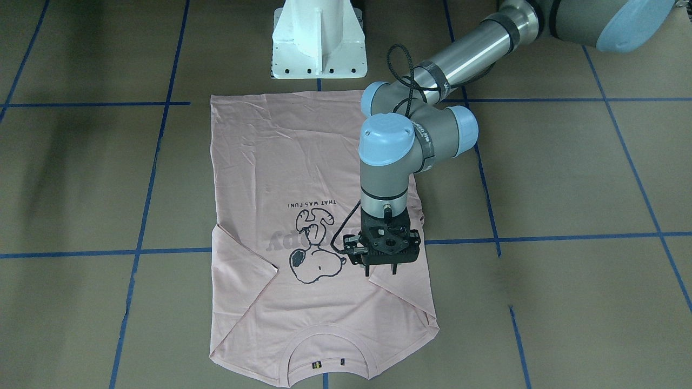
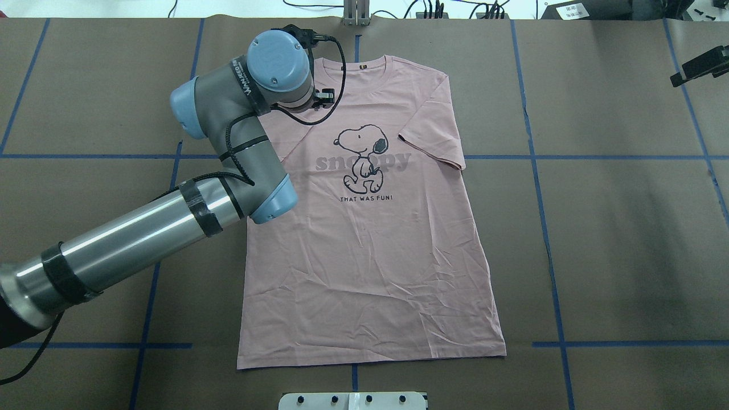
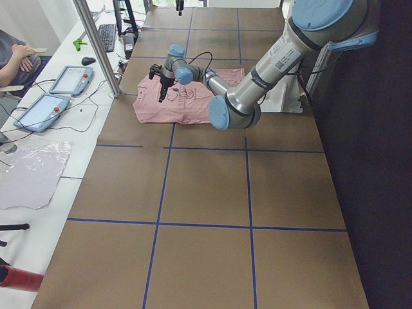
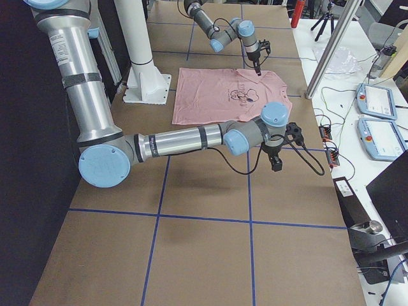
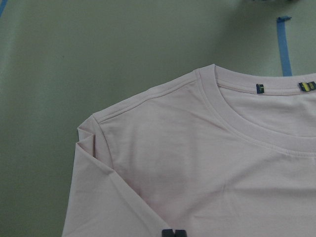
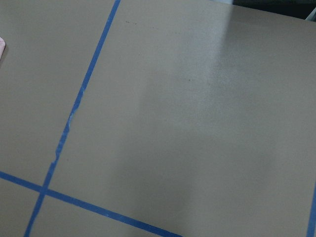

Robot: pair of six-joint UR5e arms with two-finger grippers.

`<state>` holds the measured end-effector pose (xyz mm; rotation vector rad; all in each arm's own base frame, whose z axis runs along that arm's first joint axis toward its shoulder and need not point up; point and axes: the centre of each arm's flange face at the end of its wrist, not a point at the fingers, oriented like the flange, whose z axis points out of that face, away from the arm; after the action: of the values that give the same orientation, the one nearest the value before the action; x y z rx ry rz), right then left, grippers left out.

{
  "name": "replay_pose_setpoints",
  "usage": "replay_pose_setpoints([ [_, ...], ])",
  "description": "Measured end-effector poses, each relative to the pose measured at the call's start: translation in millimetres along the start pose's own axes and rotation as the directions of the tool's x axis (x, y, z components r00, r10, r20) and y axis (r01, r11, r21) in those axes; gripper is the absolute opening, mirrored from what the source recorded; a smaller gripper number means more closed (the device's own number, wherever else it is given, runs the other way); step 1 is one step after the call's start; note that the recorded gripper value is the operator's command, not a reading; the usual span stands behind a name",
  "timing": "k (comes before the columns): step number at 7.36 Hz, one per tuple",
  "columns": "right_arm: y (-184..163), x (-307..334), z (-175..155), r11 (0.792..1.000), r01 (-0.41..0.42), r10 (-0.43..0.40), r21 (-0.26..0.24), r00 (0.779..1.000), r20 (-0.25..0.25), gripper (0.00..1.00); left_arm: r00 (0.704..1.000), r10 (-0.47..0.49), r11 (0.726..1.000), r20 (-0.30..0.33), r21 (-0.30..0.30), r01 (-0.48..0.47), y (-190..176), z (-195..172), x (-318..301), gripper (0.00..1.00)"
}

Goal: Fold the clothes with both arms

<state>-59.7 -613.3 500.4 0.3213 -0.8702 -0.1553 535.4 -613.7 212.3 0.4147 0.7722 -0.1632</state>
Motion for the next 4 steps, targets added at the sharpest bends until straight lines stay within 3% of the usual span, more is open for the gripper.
replay_pose_setpoints([
  [2, 11, -55, -6, 0.997, -0.071, 0.071, 0.016, 0.997, 0.029, 1.0, 0.992, 0.057, 0.998, -0.113, 0.0, -0.057, 29, -51, -30, 1.0],
  [4, 61, -147, -8, 0.99, -0.142, 0.141, 0.02, 0.989, 0.049, 1.0, 0.973, 0.094, 0.995, -0.213, 0.003, -0.096, 76, -102, -50, 1.0],
])
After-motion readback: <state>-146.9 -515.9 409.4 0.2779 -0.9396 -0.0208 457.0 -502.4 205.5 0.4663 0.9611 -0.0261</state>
